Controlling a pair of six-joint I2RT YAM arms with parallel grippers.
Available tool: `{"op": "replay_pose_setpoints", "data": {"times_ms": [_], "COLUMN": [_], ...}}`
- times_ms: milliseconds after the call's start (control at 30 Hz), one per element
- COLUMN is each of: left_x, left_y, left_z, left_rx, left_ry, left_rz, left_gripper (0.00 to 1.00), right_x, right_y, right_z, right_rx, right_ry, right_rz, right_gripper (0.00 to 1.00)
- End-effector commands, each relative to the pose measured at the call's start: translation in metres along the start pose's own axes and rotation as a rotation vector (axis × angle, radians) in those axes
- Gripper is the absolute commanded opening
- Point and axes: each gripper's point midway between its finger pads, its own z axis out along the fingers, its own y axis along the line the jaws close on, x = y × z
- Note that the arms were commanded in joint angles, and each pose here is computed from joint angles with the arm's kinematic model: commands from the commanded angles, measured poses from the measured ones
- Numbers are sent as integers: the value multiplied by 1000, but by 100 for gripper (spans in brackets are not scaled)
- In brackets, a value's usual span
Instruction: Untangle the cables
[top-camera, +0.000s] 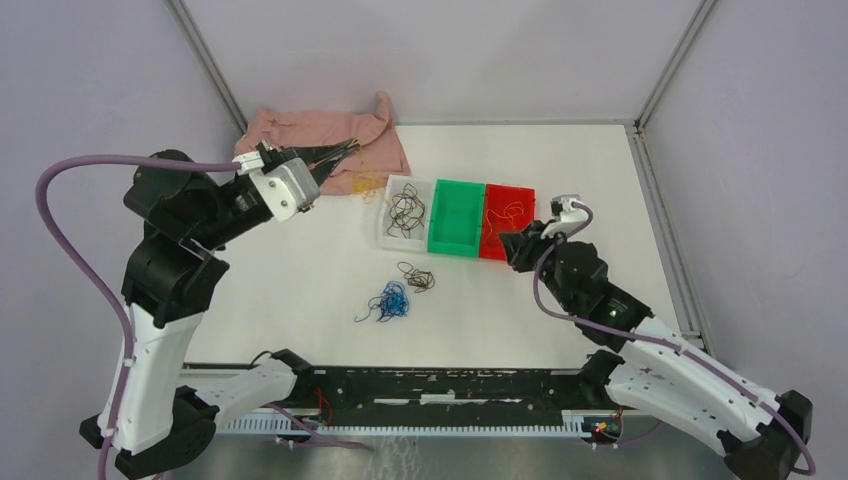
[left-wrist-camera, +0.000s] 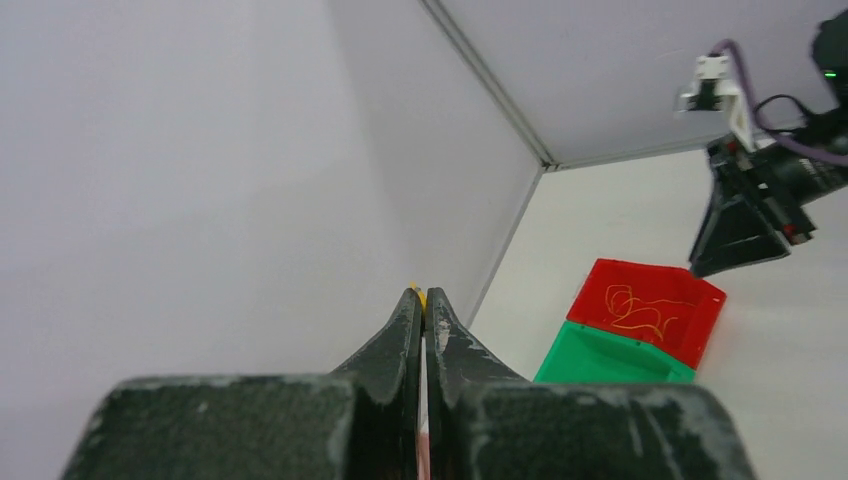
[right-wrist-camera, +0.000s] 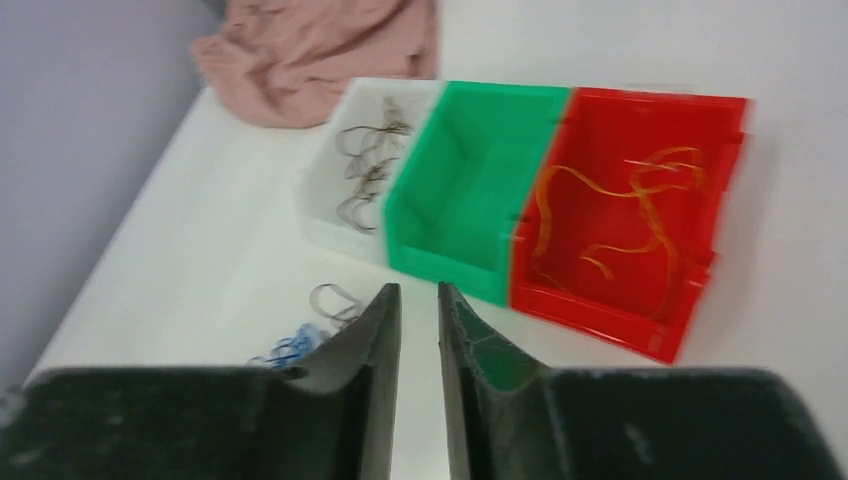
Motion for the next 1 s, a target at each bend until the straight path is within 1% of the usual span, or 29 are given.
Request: {"op": "replay_pose_setpoints", "data": {"times_ms": [0,67,133,167,233,333,500,567,667,733,833,933,967], "left_x": [-22,-19,-15,-14,-14,-15,-16,-17,-18,-18,-18,-18,-19], "left_y": [-27,-42,-50,-52,-56,-59,-60,-60,-61,-62,-62,-62,-62], "left_z": [-2,-1,0,0,1,3,6,5,5,4,5,4,4], "left_rx": [150,219,253,263,282,303,316,320,322,324,325,328,329], "left_ry": [-95,-95,-86,-87,-90,-97,-101,-104,-106,-106,-105,-108,-110], "left_rz": [-74,-124,-150,-162,-181,-199,-215,-220,-226,-228,-227,-227,-227], "left_gripper": [3,3,3,3,3,3,3,3,3,3,3,3,3], "right_x": [-63,-71,-75,-76,-78,-77,-62,-55,-54,-55,-56,-50,-50], "right_y": [113,149,173,183,199,218,245,252,257,256,248,227,220], "right_z": [-15,-25,-34,-39,-47,-54,-64,-62,-57,-49,-37,-19,-16], "right_rx": [-497,-667,-789,-847,-949,-1061,-1205,-1215,-1205,-1171,-1089,-932,-894], "right_ry": [-88,-68,-46,-37,-24,9,78,107,102,91,64,60,51], "right_rz": [-25,-50,-56,-56,-40,3,39,30,29,27,16,-19,-28], "right_gripper": [39,57,67,69,70,69,67,67,66,62,53,53,51]}}
